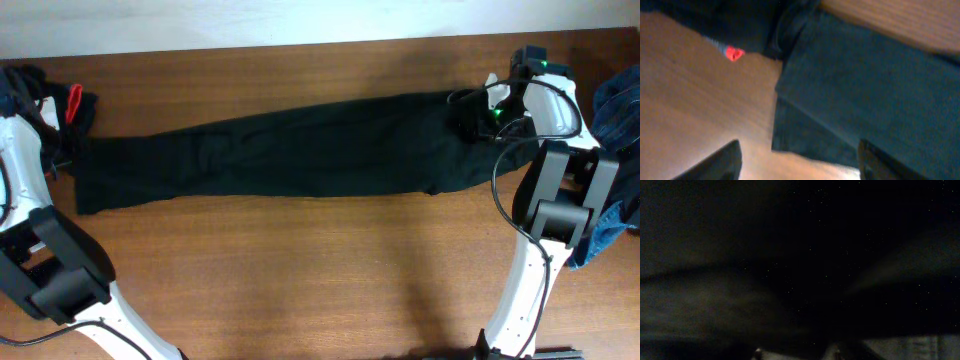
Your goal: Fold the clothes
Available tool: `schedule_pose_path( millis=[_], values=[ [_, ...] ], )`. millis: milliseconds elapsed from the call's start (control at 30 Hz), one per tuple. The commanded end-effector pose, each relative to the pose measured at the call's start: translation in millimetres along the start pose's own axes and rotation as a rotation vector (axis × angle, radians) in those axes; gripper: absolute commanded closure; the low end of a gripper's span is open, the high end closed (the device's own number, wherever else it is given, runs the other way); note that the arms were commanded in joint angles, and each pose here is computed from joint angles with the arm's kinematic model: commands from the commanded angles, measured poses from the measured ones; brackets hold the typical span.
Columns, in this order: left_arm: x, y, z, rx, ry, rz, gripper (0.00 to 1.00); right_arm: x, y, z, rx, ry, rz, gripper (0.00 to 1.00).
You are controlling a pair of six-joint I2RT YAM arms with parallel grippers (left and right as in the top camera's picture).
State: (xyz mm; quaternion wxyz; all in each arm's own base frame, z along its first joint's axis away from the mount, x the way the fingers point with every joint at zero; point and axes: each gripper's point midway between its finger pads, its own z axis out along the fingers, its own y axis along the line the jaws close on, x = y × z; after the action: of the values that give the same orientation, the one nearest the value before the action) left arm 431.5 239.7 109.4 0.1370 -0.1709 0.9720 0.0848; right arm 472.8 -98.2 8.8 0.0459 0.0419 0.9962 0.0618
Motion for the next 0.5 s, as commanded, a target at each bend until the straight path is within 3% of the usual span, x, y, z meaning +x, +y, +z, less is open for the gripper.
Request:
schedule_pose_path(
  millis=[0,33,67,467],
  values=[
    [3.8,1.3,10.4,0.038,-0.014,0.068,0.23,10.7,-5.3,21.0,0.01,0.052,0.008,0.39],
    [3.0,-1.8,14.9,0.057,-0.027,0.097,0.23,10.7,-5.3,21.0,0.01,0.052,0.008,0.3],
    [2.0,-4.7,18.6,0.071,-0.039,0.119,0.23,10.7,-5.2,20.9,0.009,0.052,0.008,0.01],
    [4.6,-17.1,62.6,0.105,-0.133,0.228,0.16,6.9,-5.9,21.2,0.012,0.036,0.005,0.01]
  ],
)
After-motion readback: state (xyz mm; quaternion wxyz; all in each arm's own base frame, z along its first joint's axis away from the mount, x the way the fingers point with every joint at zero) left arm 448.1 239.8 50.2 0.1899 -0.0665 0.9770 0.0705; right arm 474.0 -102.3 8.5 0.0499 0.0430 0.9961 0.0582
